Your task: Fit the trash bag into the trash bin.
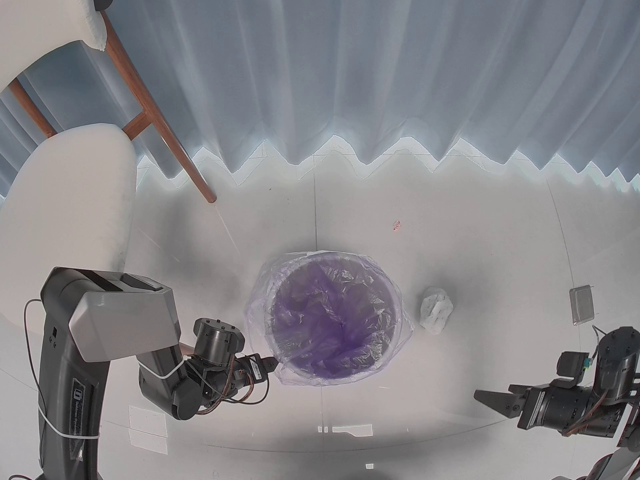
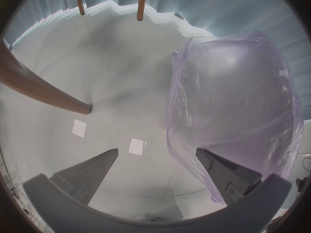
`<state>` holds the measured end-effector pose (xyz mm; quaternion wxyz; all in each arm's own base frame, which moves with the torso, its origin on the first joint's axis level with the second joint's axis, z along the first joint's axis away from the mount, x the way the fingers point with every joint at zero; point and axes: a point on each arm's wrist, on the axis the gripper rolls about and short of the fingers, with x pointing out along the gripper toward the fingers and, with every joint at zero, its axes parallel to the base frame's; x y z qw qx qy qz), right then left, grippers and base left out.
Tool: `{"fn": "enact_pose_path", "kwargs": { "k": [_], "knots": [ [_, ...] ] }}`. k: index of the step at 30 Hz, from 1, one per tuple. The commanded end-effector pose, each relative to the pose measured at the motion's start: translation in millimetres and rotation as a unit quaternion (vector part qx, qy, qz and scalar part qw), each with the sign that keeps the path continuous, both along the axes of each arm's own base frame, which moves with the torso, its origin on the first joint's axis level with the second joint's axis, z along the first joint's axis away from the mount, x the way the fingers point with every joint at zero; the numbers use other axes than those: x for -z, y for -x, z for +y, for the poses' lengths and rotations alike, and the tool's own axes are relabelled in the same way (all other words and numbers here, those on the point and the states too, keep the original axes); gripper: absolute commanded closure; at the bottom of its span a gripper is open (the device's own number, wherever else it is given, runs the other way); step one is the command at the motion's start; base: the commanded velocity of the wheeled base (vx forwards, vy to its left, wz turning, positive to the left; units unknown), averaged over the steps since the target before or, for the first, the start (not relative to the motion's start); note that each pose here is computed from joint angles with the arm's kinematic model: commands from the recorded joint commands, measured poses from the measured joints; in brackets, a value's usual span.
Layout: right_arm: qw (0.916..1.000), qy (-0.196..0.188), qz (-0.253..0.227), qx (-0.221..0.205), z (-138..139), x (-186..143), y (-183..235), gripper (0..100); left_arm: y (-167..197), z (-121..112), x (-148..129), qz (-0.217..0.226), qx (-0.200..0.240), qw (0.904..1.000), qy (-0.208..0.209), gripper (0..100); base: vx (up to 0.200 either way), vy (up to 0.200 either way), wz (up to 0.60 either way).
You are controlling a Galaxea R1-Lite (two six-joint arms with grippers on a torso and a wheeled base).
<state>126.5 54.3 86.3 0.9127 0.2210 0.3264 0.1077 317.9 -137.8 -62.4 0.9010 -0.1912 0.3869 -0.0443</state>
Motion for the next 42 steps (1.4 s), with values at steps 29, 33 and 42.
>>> {"fn": "enact_pose_path", "kwargs": {
  "k": [29,33,42],
  "knots": [
    [0.9895,0.088,0.083,-0.079,-9.9,65.3,-198.0,0,57.8,15.2,-19.6,-0.07,-0.012,0.9975,0.002,0,0.0,0.0,0.0],
    [0.9899,0.086,0.071,-0.087,-4.5,61.7,-203.4,0,57.2,14.9,-19.4,-0.074,-0.011,0.9972,0.003,0,0.0,0.0,0.0],
    [0.9909,0.086,0.05,-0.091,1.9,62.4,-226.4,0,59.2,10.9,-19.8,-0.078,-0.01,0.9969,0.001,0,0.0,0.0,0.0]
  ]
}}
